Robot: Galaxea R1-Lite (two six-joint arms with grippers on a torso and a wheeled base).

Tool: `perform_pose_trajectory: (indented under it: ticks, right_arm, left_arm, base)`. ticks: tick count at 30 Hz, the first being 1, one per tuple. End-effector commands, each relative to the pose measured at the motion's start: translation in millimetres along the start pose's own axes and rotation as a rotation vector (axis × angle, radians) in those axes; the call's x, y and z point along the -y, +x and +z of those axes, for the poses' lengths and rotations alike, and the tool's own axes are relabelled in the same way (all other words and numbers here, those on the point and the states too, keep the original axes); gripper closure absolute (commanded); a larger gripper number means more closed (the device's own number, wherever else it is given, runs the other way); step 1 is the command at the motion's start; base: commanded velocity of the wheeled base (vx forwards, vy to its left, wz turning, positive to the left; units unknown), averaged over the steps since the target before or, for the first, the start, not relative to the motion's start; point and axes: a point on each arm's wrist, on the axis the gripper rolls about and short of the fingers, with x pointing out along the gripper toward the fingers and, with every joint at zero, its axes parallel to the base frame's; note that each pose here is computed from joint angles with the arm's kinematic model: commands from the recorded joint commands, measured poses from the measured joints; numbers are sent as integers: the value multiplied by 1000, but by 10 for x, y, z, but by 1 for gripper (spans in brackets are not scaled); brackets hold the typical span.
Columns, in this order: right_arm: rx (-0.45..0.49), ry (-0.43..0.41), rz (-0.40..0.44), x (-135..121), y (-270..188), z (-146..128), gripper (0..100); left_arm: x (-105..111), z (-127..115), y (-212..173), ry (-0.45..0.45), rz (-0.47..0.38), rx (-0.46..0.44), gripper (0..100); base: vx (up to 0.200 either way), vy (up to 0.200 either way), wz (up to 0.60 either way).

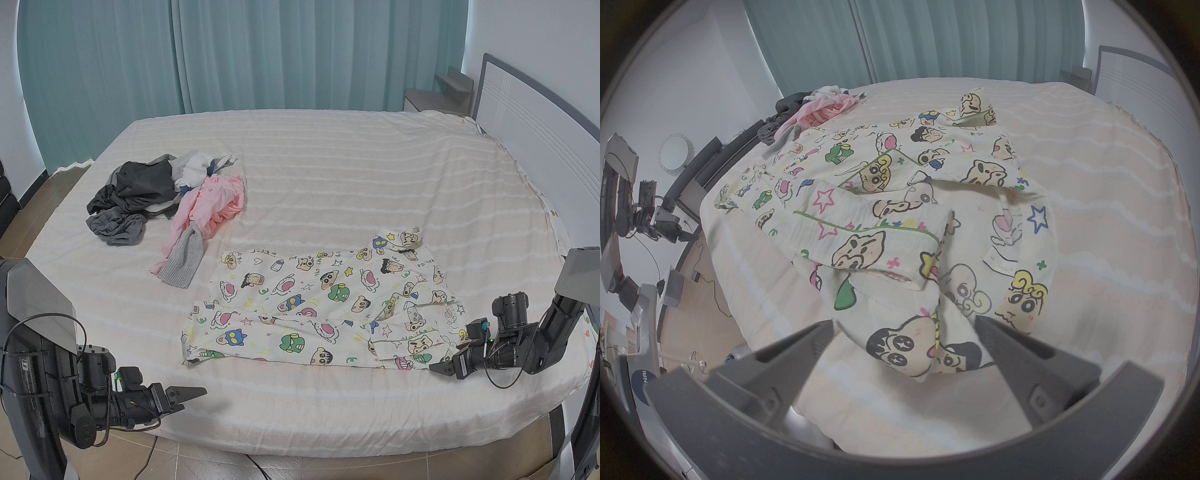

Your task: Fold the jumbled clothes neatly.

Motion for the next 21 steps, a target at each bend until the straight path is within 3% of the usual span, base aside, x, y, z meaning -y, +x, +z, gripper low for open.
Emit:
perform_pose_trajectory:
  ticks: [1, 21]
  right_arm:
    - [-6, 1, 2, 4, 35, -11, 100]
    - [72, 15, -26, 162, -82, 33, 100]
  left_arm:
    - [2, -24, -16, -2, 2, -2, 0]
    - [2, -24, -16, -2, 2, -2, 0]
  base:
    - [0, 0, 0]
    - [0, 0, 0]
